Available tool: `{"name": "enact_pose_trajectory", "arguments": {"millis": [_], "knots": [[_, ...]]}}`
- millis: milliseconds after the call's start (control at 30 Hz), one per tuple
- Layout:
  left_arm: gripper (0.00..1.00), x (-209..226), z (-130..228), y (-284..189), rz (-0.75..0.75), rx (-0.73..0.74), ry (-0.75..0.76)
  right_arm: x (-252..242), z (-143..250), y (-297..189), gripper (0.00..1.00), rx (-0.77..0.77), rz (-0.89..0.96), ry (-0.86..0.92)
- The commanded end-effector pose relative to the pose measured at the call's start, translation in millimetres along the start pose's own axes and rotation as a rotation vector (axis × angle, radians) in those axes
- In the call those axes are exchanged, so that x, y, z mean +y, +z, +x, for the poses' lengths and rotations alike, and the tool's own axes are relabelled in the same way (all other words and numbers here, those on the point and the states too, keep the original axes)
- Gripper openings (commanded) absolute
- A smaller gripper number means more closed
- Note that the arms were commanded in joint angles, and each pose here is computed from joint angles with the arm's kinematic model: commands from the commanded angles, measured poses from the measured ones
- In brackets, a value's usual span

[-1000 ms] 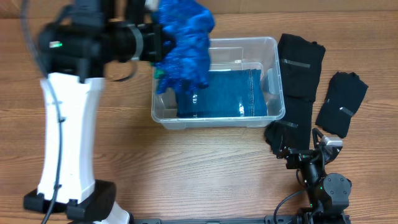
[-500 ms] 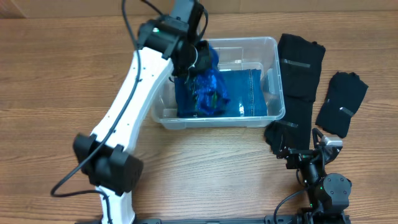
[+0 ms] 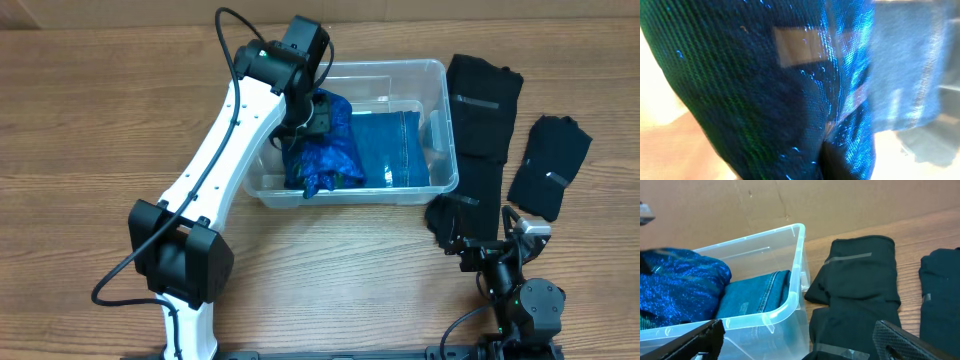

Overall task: Pack container
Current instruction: 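Carry the sparkly blue garment into the bin's left side and release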

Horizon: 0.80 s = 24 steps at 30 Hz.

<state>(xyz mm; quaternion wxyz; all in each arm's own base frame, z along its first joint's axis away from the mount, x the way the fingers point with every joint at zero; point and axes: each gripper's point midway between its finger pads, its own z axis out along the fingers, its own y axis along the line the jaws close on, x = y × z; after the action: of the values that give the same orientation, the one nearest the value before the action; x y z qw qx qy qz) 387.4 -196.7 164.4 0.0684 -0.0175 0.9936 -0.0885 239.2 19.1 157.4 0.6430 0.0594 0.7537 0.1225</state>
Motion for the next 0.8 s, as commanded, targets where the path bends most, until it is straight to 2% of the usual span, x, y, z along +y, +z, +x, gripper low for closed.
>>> {"name": "enact_pose_trajectory", "arguments": {"millis": [0,67,133,267,333,400,433,600,767], "knots": [[0.51,42.6,5.8,-2.2,-0.142,0.038,-0.023,0.6,-3.4,-0.7,1.00,-0.012,-0.002,-0.001],[0.54,57.8,10.9,-10.9,-0.141,0.074,-0.062,0.6,-3.4,-0.7,1.00,-0.012,-0.002,-0.001],[0.72,70.8,8.4,-23.2,-0.132,0.066,-0.094,0.6,-3.4,-0.7,1.00,-0.012,-0.002,-0.001],[0.72,77.0,-0.5,-51.5,-0.004,0.015,-0.094,0.7,-3.4,-0.7,1.00,-0.012,-0.003,-0.001],[0.62,69.8,-3.2,-62.3,0.076,-0.009,-0.056,0.6,-3.4,-0.7,1.00,-0.012,-0.002,-0.001],[0.47,56.9,-3.9,-70.9,0.154,-0.029,0.016,0.6,-3.4,-0.7,1.00,-0.012,-0.002,-0.001],[0.35,46.9,-2.3,-71.7,0.185,-0.030,0.065,0.6,-3.4,-0.7,1.00,-0.012,-0.002,-0.001],[0.06,8.1,8.5,-60.1,0.197,-0.027,0.283,0.6,-3.4,-0.7,1.00,-0.012,-0.002,-0.001],[0.04,-0.5,11.3,-28.1,-0.016,-0.024,0.355,0.6,-3.4,-0.7,1.00,-0.012,-0.002,-0.001]]}}
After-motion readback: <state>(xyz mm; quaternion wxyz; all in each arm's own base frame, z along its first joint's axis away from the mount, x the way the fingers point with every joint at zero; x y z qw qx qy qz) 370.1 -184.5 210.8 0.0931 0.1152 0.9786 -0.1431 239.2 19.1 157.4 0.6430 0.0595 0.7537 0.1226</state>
